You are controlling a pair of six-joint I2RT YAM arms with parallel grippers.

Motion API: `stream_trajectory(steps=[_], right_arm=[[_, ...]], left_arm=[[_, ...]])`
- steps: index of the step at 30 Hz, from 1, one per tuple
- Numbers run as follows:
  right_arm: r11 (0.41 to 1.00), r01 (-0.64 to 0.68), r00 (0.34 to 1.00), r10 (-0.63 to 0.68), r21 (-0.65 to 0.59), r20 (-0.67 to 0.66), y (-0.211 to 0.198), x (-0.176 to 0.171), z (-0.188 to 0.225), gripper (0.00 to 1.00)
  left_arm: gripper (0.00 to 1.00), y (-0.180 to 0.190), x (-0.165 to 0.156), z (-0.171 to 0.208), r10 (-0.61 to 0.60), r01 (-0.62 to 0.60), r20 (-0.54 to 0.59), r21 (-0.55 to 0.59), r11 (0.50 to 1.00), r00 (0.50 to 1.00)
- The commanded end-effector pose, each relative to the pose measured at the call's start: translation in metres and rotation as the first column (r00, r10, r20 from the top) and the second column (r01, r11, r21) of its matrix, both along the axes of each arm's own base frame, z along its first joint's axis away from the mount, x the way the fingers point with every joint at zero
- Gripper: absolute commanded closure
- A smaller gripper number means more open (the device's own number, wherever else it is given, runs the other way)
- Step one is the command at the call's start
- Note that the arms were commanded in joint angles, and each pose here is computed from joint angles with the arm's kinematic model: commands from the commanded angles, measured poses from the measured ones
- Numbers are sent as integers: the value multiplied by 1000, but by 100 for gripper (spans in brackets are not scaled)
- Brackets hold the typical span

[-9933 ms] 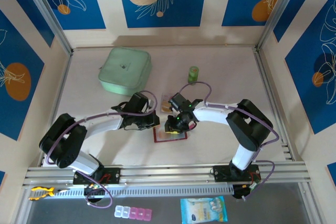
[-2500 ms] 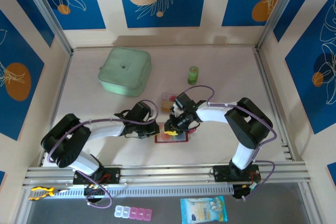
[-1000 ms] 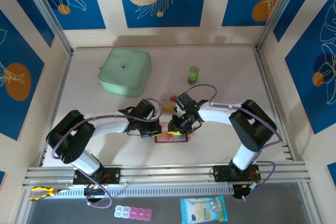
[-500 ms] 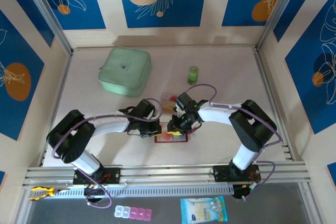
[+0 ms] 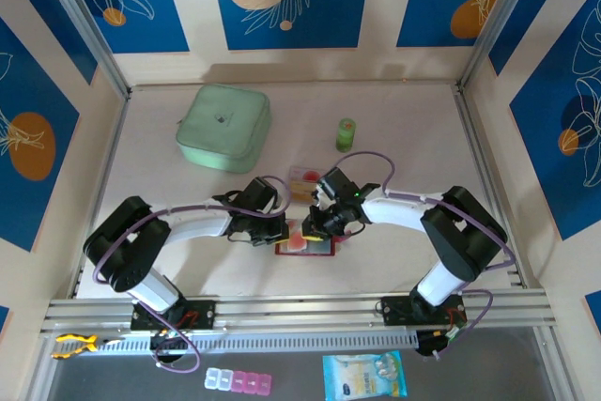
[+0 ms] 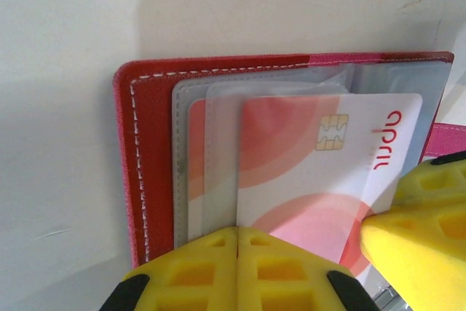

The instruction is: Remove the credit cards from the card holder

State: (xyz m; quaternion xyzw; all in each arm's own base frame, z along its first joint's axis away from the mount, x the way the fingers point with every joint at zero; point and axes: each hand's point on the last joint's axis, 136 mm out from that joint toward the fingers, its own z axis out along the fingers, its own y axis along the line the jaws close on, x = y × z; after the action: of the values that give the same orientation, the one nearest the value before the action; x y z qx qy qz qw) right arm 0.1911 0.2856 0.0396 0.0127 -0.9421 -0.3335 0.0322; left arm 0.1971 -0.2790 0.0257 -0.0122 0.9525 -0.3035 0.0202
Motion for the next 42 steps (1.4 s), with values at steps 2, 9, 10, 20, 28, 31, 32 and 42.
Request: stream_trajectory(steps=[2,9,10,20,28,31,32,42], right_arm=[[998,-7,1000,7,58,4,4,0,7,90],[999,18,1000,-18,-30,9,-19,-3,-3,95],[999,19,1000,-19,-48,13,-24,-4,-3,95],[990,10,1000,-7,-143,21,-52,-7,5,95],[982,-7,1000,13,-190,29,-53,-4,13,95],[983,-16,1000,20,-185,20,-47,-4,13,95],[983,-21,1000,25,-184,19,-45,-4,13,95],[981,-30,999,32,-191,11,-29,-3,9,90]], left_arm=[[100,5,-6,-8,4,-3,-23,30,1000,1000],[100,6,-6,-7,7,-6,-17,31,999,1000],[99,6,-6,-7,7,-7,-18,31,999,1000],[99,5,-6,-6,1,-1,-20,32,999,1000],[99,6,-7,-5,1,0,-17,31,1000,1000],[99,4,-7,-4,-1,2,-18,20,1000,1000],[99,3,-7,-4,-1,2,-20,15,1000,1000],[99,1,-7,-3,-9,9,-21,0,1000,1000]])
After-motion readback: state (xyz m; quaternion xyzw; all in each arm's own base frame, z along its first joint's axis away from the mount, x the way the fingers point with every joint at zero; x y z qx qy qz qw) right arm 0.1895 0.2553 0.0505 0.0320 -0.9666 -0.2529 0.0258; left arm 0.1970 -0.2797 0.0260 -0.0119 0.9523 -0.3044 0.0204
